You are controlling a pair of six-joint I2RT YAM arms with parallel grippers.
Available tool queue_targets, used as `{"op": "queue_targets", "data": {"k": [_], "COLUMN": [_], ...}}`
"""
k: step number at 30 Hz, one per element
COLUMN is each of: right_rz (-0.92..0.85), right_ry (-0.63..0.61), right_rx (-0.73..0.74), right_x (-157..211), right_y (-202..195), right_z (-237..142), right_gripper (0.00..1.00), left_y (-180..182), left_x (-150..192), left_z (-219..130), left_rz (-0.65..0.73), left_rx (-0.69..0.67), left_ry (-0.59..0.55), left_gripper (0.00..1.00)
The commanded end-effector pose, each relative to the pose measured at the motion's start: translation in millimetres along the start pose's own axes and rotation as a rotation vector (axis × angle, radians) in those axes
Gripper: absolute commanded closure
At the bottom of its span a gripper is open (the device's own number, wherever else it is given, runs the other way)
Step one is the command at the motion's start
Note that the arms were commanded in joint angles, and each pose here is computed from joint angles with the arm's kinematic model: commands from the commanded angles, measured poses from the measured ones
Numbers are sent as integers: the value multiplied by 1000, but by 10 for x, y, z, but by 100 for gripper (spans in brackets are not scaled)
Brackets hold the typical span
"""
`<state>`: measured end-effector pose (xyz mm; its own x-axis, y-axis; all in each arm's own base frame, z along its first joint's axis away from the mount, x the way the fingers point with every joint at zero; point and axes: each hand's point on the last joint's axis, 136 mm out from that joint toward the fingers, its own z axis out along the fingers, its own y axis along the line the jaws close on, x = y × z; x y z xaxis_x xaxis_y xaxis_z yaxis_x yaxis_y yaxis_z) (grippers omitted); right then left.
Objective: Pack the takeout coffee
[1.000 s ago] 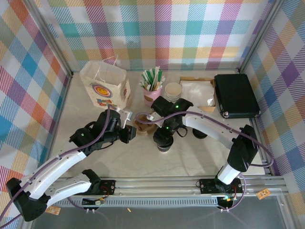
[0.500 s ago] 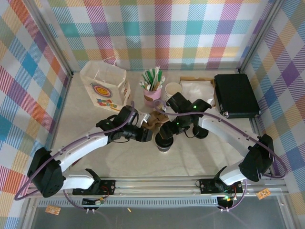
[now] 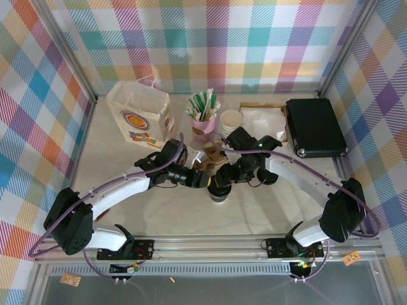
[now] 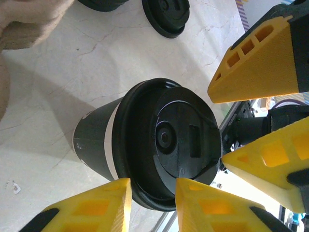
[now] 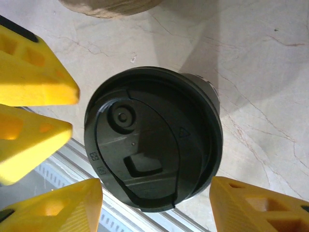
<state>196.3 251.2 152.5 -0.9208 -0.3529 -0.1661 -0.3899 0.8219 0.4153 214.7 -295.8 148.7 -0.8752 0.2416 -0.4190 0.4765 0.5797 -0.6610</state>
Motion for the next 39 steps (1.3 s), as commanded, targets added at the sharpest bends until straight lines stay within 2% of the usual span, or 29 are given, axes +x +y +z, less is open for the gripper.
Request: {"op": "queue_targets", "data": {"k": [1, 17, 39], "right_rz": [18, 49, 102], "right_ry": [-11, 57, 150], "right_rx": [-42, -72, -29], "right_x": [-32, 42, 290], "right_y": [80, 66, -113], "right_z": [-4, 201, 411], "right_gripper": [39, 42, 46], "left_y": [18, 155, 266], "left_x": [41, 253, 376], "left_z": [36, 105, 141], "left_rz": [-20, -60, -69], "left_rx": [30, 5, -18], "left_ry": [22, 92, 111], "left_gripper": [71, 73, 77]}}
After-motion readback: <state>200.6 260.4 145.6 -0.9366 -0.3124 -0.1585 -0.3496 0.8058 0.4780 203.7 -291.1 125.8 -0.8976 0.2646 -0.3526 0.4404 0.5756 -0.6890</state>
